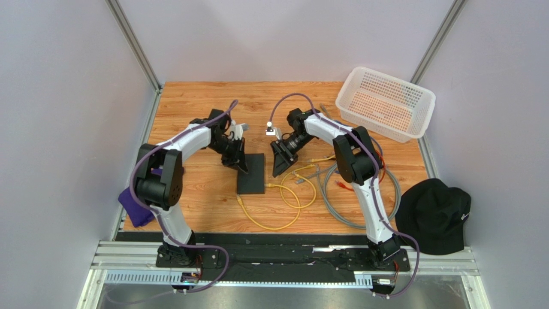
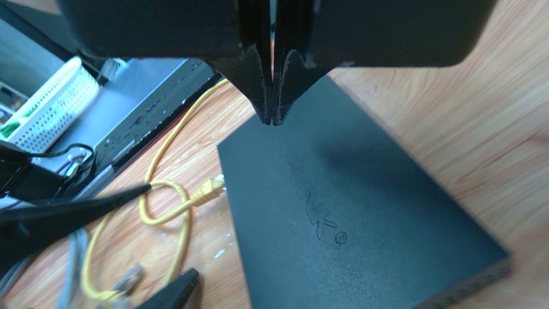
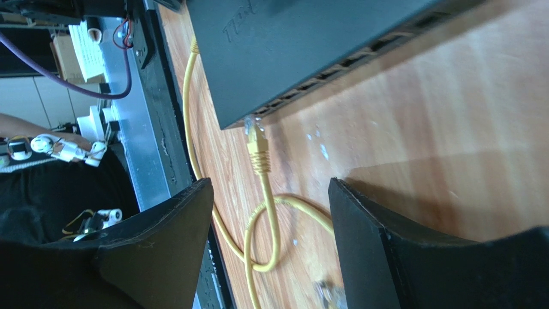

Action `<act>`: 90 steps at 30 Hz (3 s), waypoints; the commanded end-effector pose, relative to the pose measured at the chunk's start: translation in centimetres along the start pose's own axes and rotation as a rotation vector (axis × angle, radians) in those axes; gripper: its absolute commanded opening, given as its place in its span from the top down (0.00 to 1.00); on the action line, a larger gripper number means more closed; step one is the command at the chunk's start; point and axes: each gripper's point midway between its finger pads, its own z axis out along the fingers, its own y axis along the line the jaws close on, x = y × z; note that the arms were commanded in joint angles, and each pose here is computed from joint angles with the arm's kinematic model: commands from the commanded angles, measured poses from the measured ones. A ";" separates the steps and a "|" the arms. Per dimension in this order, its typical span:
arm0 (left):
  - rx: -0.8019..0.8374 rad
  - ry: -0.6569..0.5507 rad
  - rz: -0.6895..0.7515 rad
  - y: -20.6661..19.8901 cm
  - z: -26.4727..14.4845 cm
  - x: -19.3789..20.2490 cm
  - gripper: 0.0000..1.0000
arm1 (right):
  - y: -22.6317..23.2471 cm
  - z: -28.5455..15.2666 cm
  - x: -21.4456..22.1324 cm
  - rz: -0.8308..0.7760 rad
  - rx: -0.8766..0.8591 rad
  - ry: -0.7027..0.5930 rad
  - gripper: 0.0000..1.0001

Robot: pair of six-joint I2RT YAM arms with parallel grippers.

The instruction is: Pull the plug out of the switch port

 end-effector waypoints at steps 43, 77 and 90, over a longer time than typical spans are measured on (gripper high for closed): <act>-0.057 0.076 -0.013 3.0 3.0 0.2 1.00 | -3.8 7.1 2.9 0.008 0.125 0.203 0.48; -0.077 0.075 0.008 3.3 2.9 0.1 1.00 | -7.1 6.6 5.8 0.077 0.307 0.303 0.86; -0.075 0.074 0.012 3.2 3.0 0.1 1.00 | -5.3 6.2 5.6 0.097 0.217 0.290 0.86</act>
